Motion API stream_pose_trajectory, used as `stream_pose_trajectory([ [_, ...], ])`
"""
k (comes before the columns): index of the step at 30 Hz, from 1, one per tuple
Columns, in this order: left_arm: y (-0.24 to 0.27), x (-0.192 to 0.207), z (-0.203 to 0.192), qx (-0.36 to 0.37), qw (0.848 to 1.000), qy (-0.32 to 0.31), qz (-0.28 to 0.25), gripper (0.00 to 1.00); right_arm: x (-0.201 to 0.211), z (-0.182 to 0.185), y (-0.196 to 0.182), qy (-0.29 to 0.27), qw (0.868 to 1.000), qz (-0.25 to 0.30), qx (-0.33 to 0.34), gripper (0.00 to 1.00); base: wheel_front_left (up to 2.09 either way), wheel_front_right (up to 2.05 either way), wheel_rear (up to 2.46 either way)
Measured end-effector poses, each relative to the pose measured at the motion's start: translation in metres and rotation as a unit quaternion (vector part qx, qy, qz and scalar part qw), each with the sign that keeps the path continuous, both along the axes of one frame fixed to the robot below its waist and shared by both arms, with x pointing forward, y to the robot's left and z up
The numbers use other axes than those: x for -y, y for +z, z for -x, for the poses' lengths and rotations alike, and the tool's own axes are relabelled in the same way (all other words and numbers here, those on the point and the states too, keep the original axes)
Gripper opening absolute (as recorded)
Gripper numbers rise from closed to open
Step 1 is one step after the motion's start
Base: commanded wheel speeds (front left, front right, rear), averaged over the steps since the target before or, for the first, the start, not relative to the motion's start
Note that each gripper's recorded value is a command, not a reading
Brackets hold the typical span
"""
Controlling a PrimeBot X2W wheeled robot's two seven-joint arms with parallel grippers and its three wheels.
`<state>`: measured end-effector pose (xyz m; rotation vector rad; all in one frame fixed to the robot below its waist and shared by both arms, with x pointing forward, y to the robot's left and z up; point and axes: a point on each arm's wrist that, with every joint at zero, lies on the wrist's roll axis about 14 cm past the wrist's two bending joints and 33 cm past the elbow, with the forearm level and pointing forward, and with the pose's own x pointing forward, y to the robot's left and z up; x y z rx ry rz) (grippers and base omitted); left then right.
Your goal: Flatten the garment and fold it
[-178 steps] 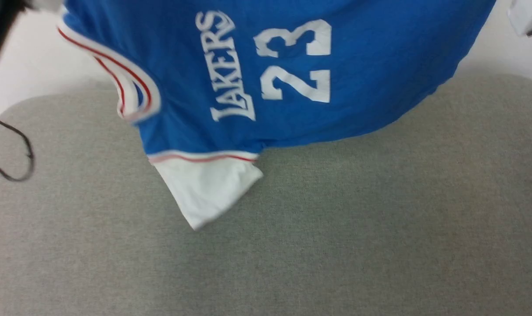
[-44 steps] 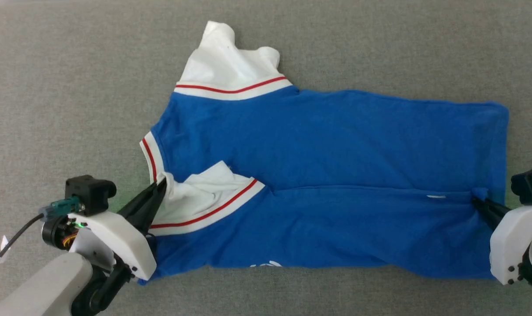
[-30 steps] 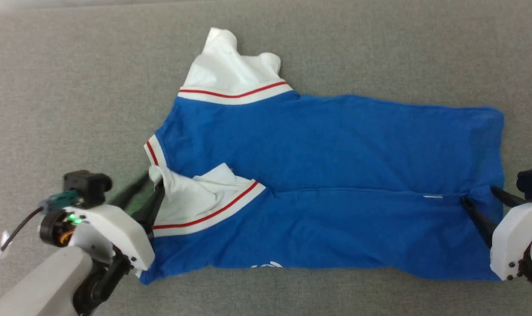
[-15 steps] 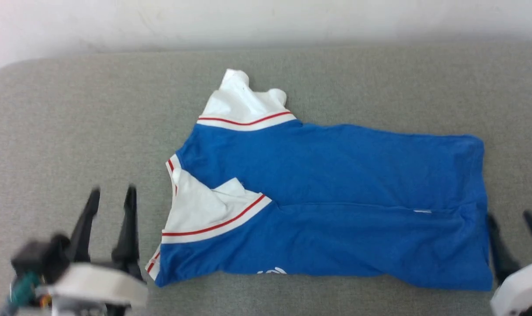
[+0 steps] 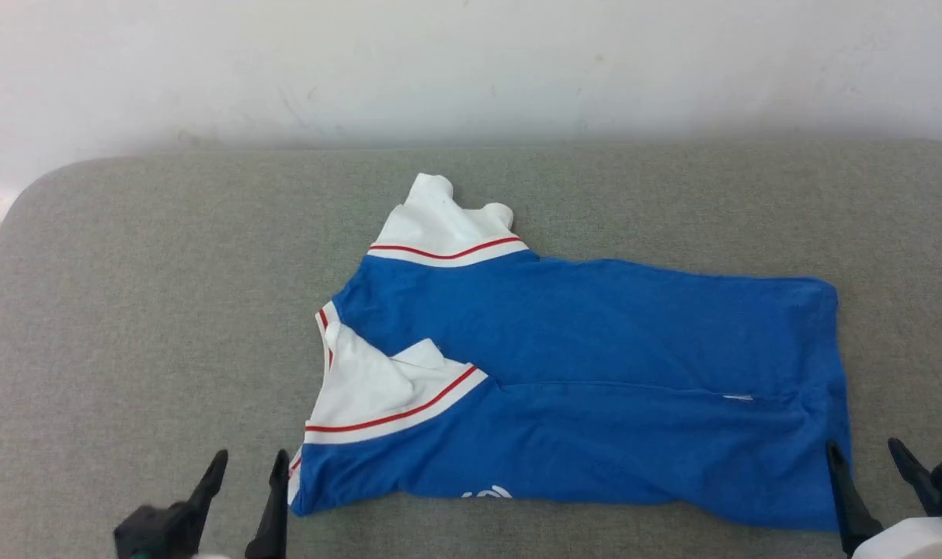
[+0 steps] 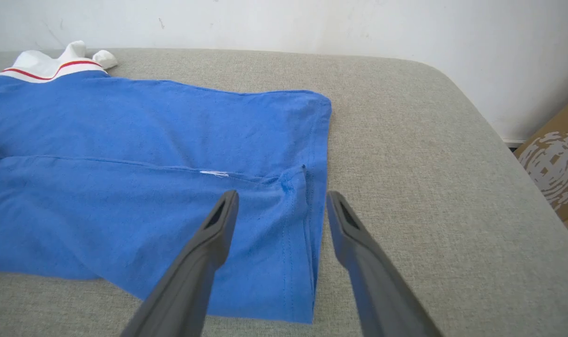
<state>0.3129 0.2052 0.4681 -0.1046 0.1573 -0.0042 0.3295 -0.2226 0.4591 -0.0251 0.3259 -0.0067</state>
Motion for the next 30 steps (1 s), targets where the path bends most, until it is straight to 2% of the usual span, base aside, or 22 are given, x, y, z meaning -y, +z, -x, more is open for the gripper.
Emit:
stream_pose_trajectory([
  [7,-0.026,0.011,-0.019,-0.100,0.993,-0.062,-0.026,1.00,-0.010,-0.011,-0.004,0.018,1.000,0.000,-0.007,1.00,0.00,0.00,0.00],
  [16,-0.078,0.015,-0.017,-0.250,0.964,-0.085,-0.024,1.00,-0.012,-0.019,-0.025,0.023,0.999,-0.002,-0.041,1.00,0.00,0.00,0.00],
  [20,-0.089,0.015,-0.013,-0.284,0.955,-0.087,-0.017,1.00,-0.011,-0.020,-0.030,0.022,0.999,-0.004,-0.050,1.00,0.00,0.00,0.00],
  [21,-0.090,0.015,-0.014,-0.292,0.952,-0.088,-0.014,0.84,-0.011,-0.021,-0.031,0.023,0.998,-0.003,-0.051,1.00,0.00,0.00,0.00],
  [22,-0.092,0.016,-0.014,-0.298,0.950,-0.090,-0.010,0.41,-0.010,-0.023,-0.031,0.023,0.998,-0.003,-0.050,1.00,0.00,0.00,0.00],
  [23,-0.092,0.016,-0.015,-0.300,0.950,-0.090,-0.007,0.07,-0.010,-0.024,-0.031,0.024,0.998,-0.001,-0.052,1.00,0.00,0.00,0.00],
  [24,-0.093,0.016,-0.016,-0.301,0.949,-0.089,-0.004,0.00,-0.009,-0.026,-0.031,0.026,0.998,0.000,-0.052,1.00,0.00,0.00,0.00],
  [30,-0.092,0.018,-0.019,-0.295,0.952,-0.076,0.027,0.00,-0.002,-0.039,-0.020,0.030,0.999,0.010,-0.042,1.00,0.00,0.00,0.00],
])
